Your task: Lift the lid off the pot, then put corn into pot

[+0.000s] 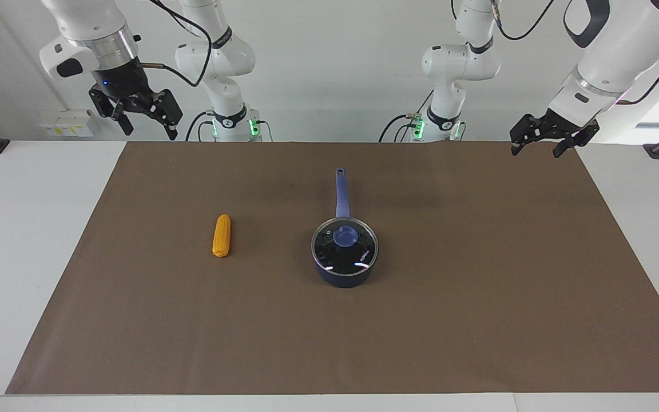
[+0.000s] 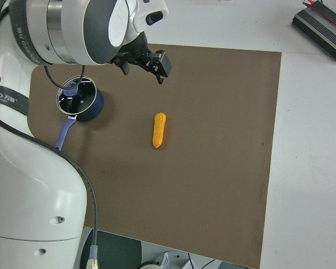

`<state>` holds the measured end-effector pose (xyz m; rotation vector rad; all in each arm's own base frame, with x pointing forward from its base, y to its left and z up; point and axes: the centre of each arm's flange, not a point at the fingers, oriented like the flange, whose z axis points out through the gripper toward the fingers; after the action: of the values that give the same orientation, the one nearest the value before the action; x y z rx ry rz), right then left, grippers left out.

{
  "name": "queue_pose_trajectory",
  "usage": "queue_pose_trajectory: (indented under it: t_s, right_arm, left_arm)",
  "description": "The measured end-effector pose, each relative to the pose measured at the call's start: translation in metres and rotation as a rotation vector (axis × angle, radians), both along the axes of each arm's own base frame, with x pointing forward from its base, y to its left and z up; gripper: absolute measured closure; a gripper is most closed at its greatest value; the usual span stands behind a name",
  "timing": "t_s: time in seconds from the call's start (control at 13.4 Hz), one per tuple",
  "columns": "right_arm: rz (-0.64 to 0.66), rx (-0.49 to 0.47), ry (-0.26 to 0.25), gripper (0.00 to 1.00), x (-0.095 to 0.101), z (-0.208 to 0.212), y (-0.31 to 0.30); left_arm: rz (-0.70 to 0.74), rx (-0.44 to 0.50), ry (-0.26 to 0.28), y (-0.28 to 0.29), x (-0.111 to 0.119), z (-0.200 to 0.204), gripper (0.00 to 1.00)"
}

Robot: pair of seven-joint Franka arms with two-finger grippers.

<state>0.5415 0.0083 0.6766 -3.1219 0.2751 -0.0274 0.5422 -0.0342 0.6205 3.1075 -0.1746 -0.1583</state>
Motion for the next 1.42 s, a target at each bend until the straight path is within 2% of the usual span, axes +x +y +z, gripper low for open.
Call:
queue_pose_trajectory:
  t_s: [1.42]
  right_arm:
    - [-0.004,0.001,0.003,0.00,-0.0018,0.0005,-0.0022]
  left_arm:
    - [0.000,0.000,0.000,0.0000,0.0000,0.0000,0.00]
